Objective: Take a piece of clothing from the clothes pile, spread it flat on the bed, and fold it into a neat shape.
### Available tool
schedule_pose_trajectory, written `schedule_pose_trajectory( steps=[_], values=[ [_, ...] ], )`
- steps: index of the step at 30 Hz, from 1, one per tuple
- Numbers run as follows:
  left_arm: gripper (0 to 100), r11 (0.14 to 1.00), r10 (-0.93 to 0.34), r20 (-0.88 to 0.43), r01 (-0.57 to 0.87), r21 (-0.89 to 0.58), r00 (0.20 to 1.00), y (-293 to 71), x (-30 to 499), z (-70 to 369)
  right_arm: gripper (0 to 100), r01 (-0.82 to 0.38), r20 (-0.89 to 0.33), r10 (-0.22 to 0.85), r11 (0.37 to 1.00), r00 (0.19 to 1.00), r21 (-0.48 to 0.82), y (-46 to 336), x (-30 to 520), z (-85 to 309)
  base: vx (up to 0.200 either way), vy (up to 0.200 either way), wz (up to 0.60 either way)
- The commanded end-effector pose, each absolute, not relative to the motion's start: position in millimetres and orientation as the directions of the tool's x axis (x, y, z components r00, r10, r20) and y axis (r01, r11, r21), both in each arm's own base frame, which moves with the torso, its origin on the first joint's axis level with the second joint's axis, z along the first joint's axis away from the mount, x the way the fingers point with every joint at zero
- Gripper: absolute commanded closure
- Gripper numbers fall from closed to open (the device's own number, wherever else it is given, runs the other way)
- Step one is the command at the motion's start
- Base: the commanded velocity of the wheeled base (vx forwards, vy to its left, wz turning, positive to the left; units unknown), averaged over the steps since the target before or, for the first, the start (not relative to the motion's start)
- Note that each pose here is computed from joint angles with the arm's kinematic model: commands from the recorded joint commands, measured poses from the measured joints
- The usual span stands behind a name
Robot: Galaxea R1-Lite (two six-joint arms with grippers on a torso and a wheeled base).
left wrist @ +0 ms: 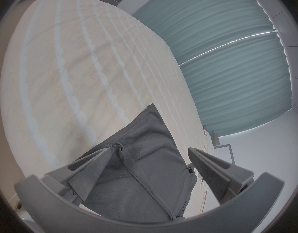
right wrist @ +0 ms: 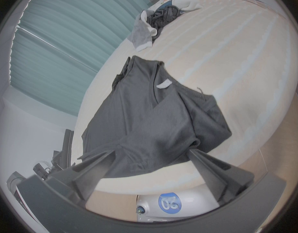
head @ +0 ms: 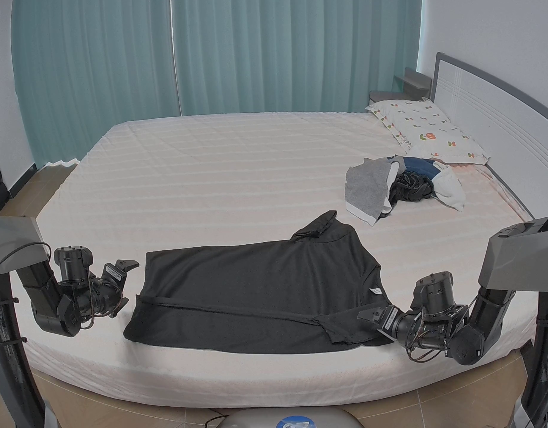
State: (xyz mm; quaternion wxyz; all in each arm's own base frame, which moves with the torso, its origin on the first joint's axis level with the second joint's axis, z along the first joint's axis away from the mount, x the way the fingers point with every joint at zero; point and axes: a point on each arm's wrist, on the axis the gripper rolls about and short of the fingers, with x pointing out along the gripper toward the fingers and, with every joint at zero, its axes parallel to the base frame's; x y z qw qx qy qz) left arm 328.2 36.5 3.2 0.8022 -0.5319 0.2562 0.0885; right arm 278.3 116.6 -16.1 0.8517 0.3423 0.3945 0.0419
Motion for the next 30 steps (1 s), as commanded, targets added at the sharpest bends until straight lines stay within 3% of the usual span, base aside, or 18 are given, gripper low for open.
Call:
schedule_pose_trajectory(
  steps=[1, 12, 21, 24, 25, 26, 30],
  values=[
    [0, 0.417, -0.128, -0.500, -0.411, -0.811, 0.857, 37, 329, 5, 0, 0.188, -0.568, 0.321, 0.726, 0.758, 0.662, 95, 291, 6, 0.000, 0.000, 0.00],
    [0, 0.419, -0.130, -0.503, -0.413, -0.809, 0.854, 37, 328, 4, 0, 0.168, -0.558, 0.314, 0.742, 0.768, 0.649, 78, 306, -11, 0.164, 0.000, 0.00],
    [0, 0.445, -0.191, -0.511, -0.390, -0.806, 0.838, 34, 323, 3, 0, 0.157, -0.586, 0.352, 0.748, 0.730, 0.645, 75, 305, -26, 0.000, 0.000, 0.00],
    [0, 0.553, -0.206, -0.570, -0.386, -0.739, 0.795, 31, 308, -7, 0, 0.150, -0.604, 0.352, 0.767, 0.715, 0.624, 74, 302, -30, 0.000, 0.000, 0.00],
    [0, 0.553, -0.206, -0.570, -0.386, -0.739, 0.795, 31, 308, -7, 0, 0.150, -0.604, 0.352, 0.767, 0.715, 0.624, 74, 302, -30, 0.000, 0.000, 0.00],
    [0, 0.626, -0.218, -0.611, -0.372, -0.686, 0.761, 27, 297, -14, 0, 0.146, -0.612, 0.352, 0.775, 0.708, 0.615, 73, 299, -31, 0.000, 0.000, 0.00],
    [0, 0.719, -0.237, -0.656, -0.324, -0.614, 0.716, 21, 285, -23, 0, 0.132, -0.613, 0.371, 0.775, 0.697, 0.618, 74, 293, -31, 0.000, 0.000, 0.00]
  ],
)
